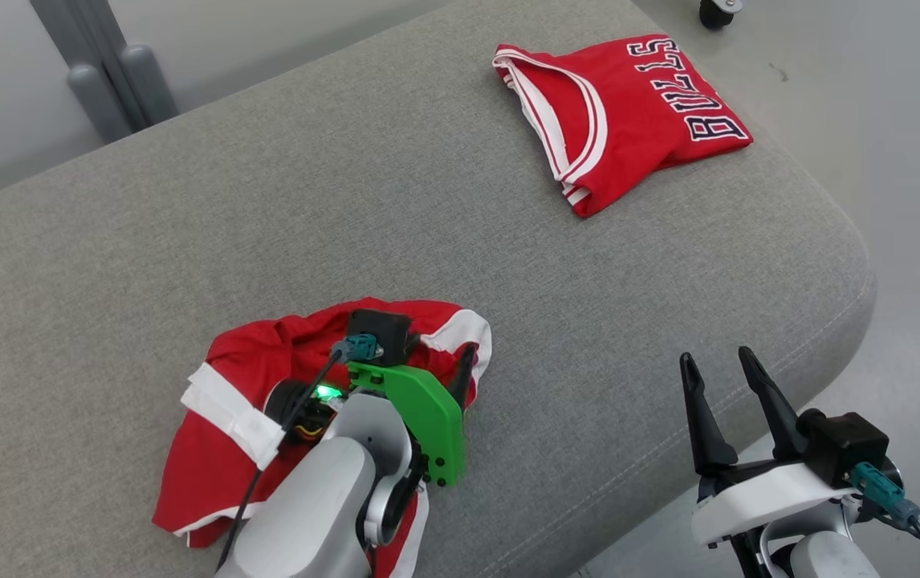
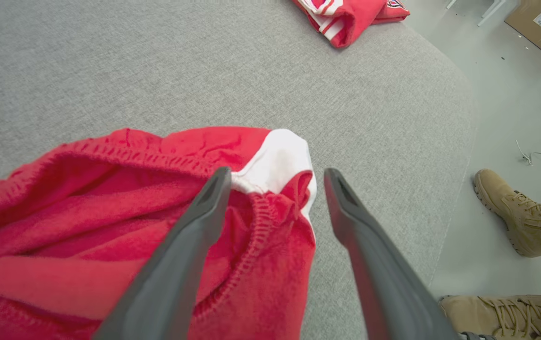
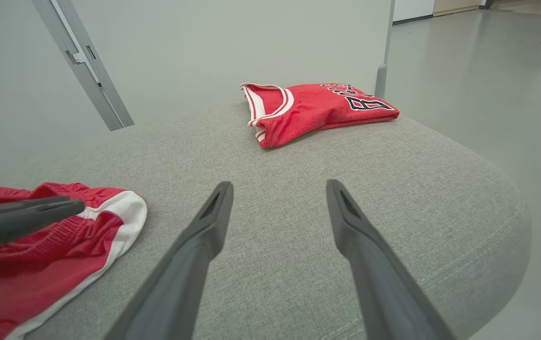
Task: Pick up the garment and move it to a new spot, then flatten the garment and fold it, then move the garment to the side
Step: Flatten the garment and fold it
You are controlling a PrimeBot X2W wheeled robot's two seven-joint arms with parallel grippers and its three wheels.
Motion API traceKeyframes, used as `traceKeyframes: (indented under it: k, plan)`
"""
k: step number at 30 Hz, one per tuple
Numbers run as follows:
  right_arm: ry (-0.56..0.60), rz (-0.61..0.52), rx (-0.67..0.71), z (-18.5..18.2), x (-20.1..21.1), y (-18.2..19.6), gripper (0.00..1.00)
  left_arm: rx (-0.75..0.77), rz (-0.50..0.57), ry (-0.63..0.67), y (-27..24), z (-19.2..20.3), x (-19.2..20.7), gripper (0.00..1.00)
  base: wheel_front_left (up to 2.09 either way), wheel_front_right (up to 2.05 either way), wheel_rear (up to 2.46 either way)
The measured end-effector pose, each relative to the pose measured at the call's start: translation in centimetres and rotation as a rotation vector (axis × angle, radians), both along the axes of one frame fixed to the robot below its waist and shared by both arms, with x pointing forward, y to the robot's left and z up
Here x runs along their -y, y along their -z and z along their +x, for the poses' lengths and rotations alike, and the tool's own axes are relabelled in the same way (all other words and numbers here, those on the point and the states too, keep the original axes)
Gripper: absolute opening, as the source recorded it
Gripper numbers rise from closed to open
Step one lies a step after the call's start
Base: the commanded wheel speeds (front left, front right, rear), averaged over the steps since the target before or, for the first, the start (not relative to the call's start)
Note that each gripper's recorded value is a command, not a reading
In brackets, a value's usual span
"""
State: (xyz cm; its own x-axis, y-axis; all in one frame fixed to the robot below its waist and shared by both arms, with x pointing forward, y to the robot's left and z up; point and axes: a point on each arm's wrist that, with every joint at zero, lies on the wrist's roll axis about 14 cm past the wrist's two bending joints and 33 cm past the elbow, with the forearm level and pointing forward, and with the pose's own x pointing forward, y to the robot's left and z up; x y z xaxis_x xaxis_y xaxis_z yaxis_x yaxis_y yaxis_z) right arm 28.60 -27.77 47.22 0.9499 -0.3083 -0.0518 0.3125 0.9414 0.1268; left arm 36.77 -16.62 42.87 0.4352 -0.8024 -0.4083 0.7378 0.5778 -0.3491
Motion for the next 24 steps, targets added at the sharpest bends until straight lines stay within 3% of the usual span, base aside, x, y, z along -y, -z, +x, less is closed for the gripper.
traceKeyframes:
  k: [1,3,6,9,14,15,18,24]
  plan:
    - [0.001,0.000,-0.001,0.0,0.0,0.0,1.00,0.000,0.004,-0.009,0.1,0.3,-0.1,1.00,0.00,0.00,0.00]
    - [0.000,-0.002,0.003,0.1,0.0,-0.1,1.00,0.003,0.024,-0.029,0.5,0.8,-0.4,0.87,0.00,0.00,0.00]
    - [-0.003,-0.006,0.011,0.2,0.0,-0.4,1.00,0.007,0.053,-0.036,1.3,1.0,-0.7,0.88,0.00,0.00,0.00]
    - [-0.003,-0.009,0.013,0.2,0.1,-0.5,1.00,-0.017,0.070,-0.039,2.0,0.8,-1.1,0.72,0.00,0.00,0.00]
    - [-0.001,-0.010,0.011,0.1,0.1,-0.4,1.00,-0.027,0.082,-0.031,2.6,0.4,-1.1,0.68,0.00,0.00,0.00]
    - [0.000,-0.011,0.010,0.1,0.1,-0.4,1.00,-0.033,0.079,-0.028,2.6,0.3,-1.0,0.62,0.00,0.00,0.00]
    - [0.002,-0.011,0.007,0.0,0.1,-0.3,1.00,-0.040,0.079,-0.009,2.8,0.0,-0.7,0.00,0.00,0.00,0.00]
    - [0.016,-0.007,0.007,-0.3,0.4,-0.3,1.00,-0.035,0.016,0.009,1.5,0.3,0.4,0.00,0.00,0.00,0.00]
